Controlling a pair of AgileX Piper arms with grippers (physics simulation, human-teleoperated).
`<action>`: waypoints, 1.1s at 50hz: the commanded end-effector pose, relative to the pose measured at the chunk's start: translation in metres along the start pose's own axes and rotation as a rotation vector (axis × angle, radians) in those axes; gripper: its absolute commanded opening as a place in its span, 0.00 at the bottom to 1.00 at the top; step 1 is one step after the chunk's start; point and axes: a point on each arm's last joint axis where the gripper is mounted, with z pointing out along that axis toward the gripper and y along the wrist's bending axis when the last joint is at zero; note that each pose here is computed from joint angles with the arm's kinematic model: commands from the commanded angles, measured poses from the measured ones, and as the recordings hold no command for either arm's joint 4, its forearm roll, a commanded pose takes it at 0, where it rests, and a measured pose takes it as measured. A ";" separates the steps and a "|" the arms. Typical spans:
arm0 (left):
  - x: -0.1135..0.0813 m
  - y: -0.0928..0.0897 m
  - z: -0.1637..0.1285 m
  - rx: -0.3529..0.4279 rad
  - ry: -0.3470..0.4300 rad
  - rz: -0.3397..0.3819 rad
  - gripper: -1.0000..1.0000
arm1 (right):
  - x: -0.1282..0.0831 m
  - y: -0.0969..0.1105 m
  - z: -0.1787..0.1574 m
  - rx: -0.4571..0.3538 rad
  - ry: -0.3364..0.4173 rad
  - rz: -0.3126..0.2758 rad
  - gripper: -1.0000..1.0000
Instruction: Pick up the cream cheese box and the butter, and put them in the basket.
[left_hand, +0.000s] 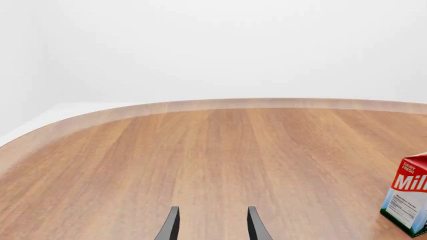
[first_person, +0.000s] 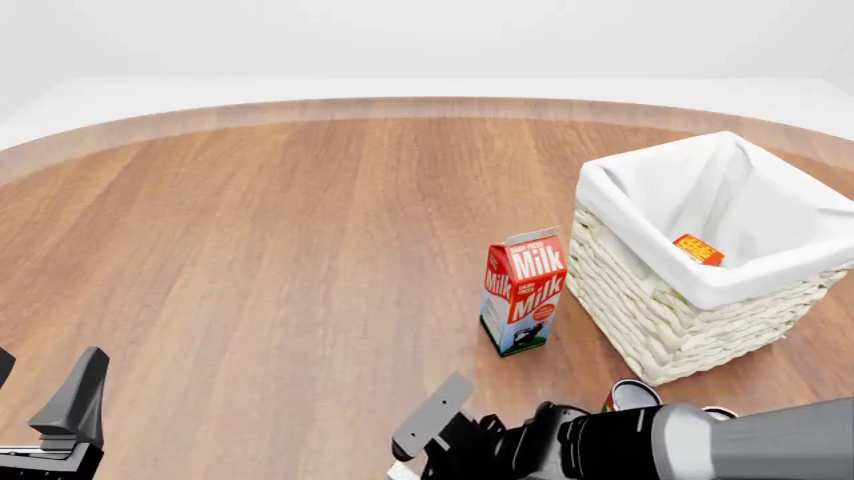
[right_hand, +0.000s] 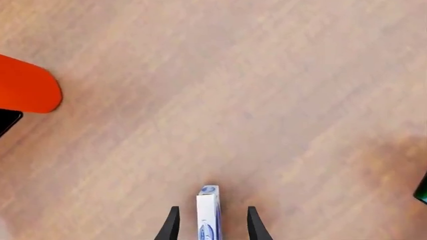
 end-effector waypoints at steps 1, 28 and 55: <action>0.000 0.000 0.000 0.000 0.000 0.000 1.00 | 0.001 -0.001 0.001 0.001 -0.001 0.002 1.00; 0.000 0.000 0.000 0.000 0.000 0.000 1.00 | -0.016 0.000 -0.019 -0.004 -0.048 -0.017 0.00; 0.000 0.000 0.000 0.000 0.000 0.000 1.00 | -0.079 0.031 -0.094 -0.070 -0.244 -0.143 0.00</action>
